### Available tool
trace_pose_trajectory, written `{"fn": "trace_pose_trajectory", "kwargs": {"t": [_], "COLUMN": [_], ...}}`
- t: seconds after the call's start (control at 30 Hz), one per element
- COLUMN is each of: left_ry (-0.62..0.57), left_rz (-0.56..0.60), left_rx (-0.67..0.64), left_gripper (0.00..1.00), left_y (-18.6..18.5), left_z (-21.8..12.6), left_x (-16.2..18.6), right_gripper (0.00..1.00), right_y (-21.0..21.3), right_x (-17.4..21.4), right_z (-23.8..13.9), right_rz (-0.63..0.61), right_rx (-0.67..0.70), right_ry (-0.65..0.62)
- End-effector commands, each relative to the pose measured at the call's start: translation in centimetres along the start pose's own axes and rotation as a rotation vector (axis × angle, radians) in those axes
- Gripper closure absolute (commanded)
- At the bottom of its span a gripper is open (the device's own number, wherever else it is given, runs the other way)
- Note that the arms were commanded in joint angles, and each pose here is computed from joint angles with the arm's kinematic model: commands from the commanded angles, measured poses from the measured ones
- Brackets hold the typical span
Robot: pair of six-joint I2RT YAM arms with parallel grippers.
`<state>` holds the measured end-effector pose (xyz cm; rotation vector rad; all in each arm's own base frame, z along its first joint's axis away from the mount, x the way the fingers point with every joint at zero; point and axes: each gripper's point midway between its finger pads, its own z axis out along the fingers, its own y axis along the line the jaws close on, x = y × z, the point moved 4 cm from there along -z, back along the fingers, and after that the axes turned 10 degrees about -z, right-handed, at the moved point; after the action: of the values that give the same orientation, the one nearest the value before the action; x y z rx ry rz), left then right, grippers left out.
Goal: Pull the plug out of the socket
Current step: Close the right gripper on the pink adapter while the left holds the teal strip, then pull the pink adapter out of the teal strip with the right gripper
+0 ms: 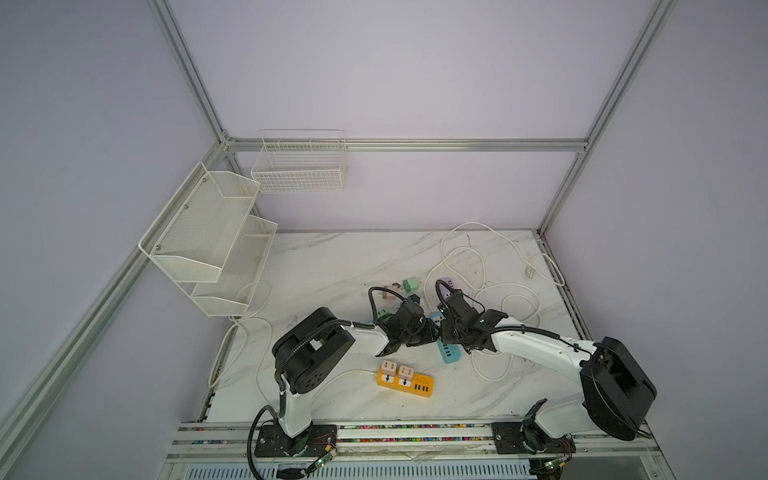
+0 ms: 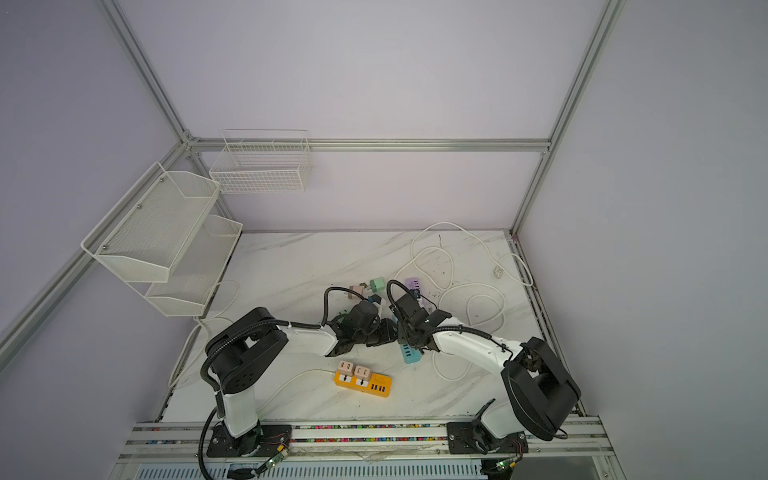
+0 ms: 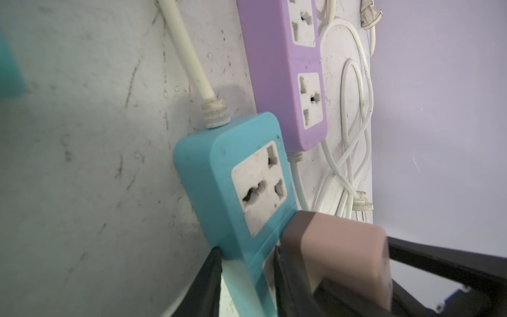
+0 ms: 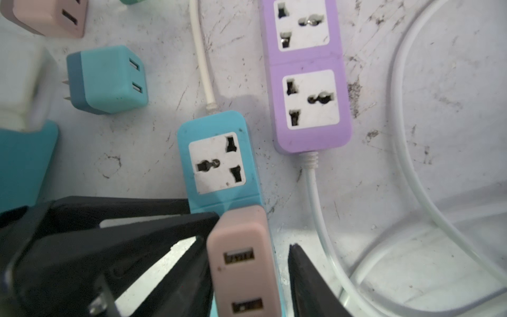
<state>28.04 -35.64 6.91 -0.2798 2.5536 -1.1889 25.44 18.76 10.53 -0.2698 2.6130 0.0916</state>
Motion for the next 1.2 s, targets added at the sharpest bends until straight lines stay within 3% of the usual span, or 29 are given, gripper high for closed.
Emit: {"fn": "trace_pose_trajectory", "kwargs": {"t": [0.0, 0.9, 1.17], "left_ry": [-0.017, -0.002, -0.001], "left_rz": [0.001, -0.025, -0.106], "left_rx": [0.021, -0.012, -0.028], "left_gripper": [0.69, 0.7, 0.7], "left_y": [-1.3, -0.1, 1.0], "left_z": [0.5, 1.0, 1.7], "left_x": [-0.8, -0.2, 0.7], "right_gripper": [0.56, 0.76, 0.82], "right_y": [0.0, -0.4, -0.6], "right_x": [0.0, -0.2, -0.8], "right_z": [0.5, 1.2, 0.7], "right_rz": [-0.005, -0.005, -0.001], "right_rx": [-0.01, 0.007, -0.002], "right_ry": [-0.007, -0.002, -0.011]}}
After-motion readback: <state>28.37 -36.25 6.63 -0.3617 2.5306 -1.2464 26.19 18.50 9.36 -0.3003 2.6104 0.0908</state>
